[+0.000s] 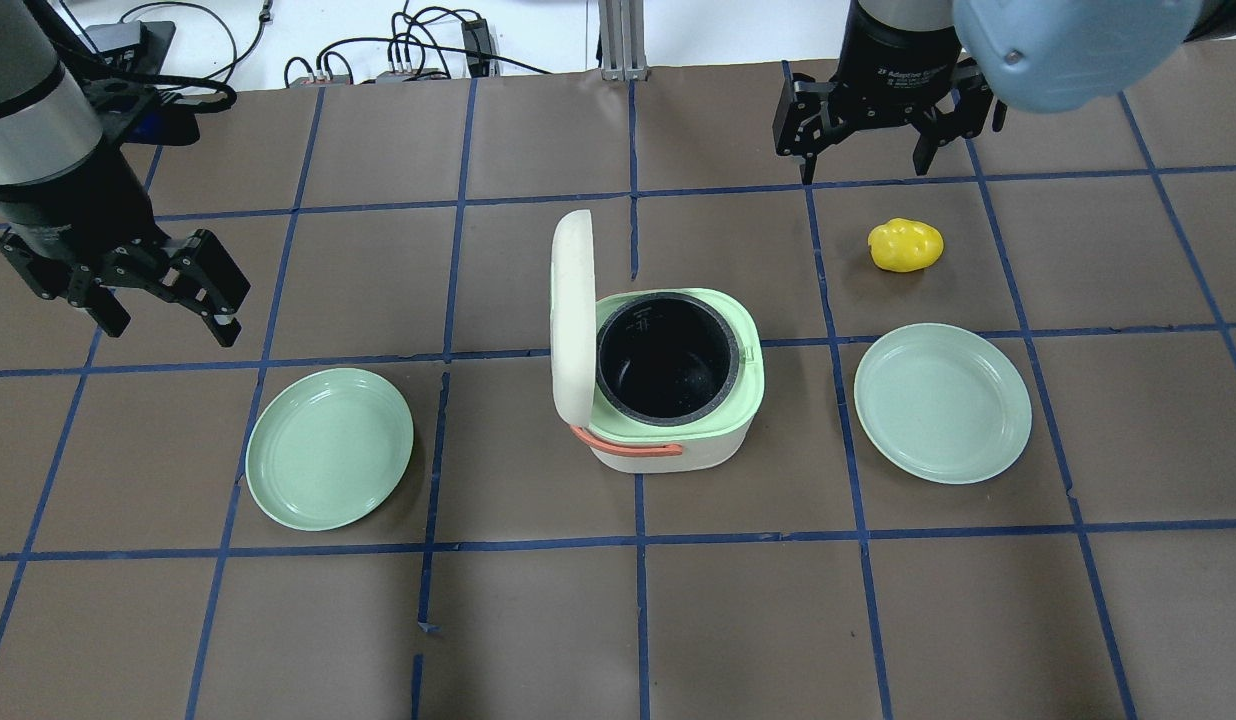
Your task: Press rice cooker button
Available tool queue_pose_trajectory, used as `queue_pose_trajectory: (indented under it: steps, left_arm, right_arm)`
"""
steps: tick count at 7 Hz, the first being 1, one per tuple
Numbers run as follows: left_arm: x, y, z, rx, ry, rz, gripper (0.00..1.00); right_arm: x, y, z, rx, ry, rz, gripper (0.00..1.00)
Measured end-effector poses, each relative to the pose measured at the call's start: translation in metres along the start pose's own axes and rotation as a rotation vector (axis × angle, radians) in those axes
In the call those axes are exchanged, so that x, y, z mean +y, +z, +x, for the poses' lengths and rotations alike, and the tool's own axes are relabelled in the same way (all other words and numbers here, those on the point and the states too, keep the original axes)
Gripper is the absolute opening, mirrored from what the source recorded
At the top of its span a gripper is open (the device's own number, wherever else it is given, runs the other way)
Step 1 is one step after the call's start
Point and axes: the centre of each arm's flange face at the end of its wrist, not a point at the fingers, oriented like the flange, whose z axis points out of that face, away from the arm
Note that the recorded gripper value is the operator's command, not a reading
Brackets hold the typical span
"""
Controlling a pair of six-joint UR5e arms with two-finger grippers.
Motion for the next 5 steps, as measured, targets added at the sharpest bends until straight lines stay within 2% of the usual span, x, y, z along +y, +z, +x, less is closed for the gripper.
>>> queue_pose_trajectory:
  steps: [5]
  left_arm:
    - [-0.0001,0.0001,0.0000,0.000,0.000,0.000,1.00]
  right_arm:
    - [0.0050,-0.0022,-0.0026,-0.011,-0.010,0.000,1.00]
